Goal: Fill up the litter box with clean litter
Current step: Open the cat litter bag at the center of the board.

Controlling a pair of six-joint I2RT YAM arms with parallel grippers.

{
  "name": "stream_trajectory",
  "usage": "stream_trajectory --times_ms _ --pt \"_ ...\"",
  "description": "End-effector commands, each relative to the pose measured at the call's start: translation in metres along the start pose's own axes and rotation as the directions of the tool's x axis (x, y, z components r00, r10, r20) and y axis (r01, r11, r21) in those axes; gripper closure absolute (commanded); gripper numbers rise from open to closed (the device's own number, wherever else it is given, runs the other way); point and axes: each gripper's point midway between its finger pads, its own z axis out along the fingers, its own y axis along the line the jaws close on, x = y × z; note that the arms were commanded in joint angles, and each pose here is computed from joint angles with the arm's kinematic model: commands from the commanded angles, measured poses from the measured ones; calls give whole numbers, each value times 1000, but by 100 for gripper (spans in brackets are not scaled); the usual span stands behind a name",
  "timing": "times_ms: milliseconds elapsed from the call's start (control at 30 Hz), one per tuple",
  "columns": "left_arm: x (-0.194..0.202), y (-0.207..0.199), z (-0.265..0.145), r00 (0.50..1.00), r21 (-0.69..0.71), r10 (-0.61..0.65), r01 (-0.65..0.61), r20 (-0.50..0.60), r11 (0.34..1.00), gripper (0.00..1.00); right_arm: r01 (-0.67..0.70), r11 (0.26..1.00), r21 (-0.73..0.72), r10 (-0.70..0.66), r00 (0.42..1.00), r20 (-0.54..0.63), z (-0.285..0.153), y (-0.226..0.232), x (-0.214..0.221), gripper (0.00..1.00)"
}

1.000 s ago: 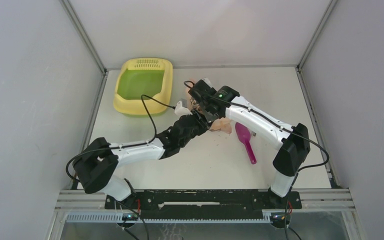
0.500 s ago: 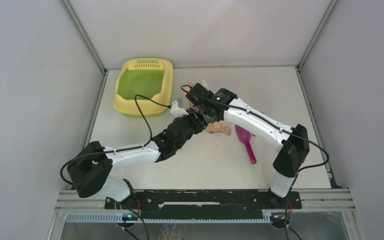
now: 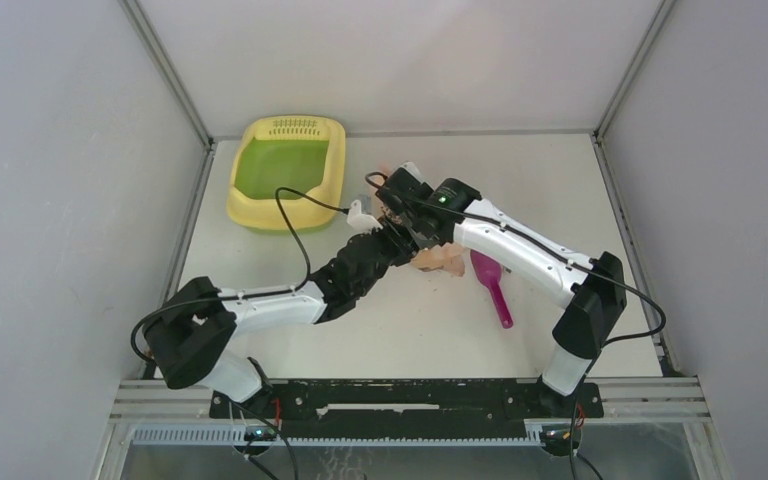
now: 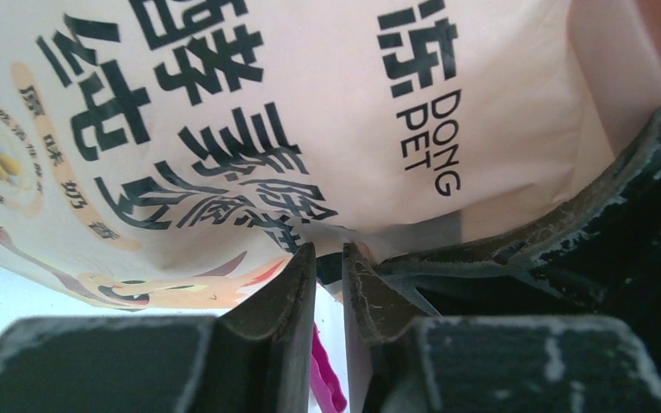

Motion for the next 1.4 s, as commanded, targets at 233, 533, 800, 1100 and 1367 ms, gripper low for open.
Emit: stream_trajectory --times_ms 233,533,800,1100,1367 --pt "-31 -31 -12 997 61 36 -40 69 997 81 -92 973 212 26 954 298 -23 -83 -68 100" --pt "-49 -16 -43 991 -3 104 -104 89 995 81 -305 864 400 107 888 447 -55 -175 -109 100" --pt "-55 -3 -57 988 -29 113 -110 103 993 80 -231 879 418 37 905 423 -36 -140 -121 100" --pt "-51 16 -74 992 -48 83 -78 98 996 80 21 999 -28 -16 984 180 41 35 -54 81" --pt "-57 23 -89 990 -66 88 -81 111 995 80 45 993 -108 -20 974 226 35 34 -57 40"
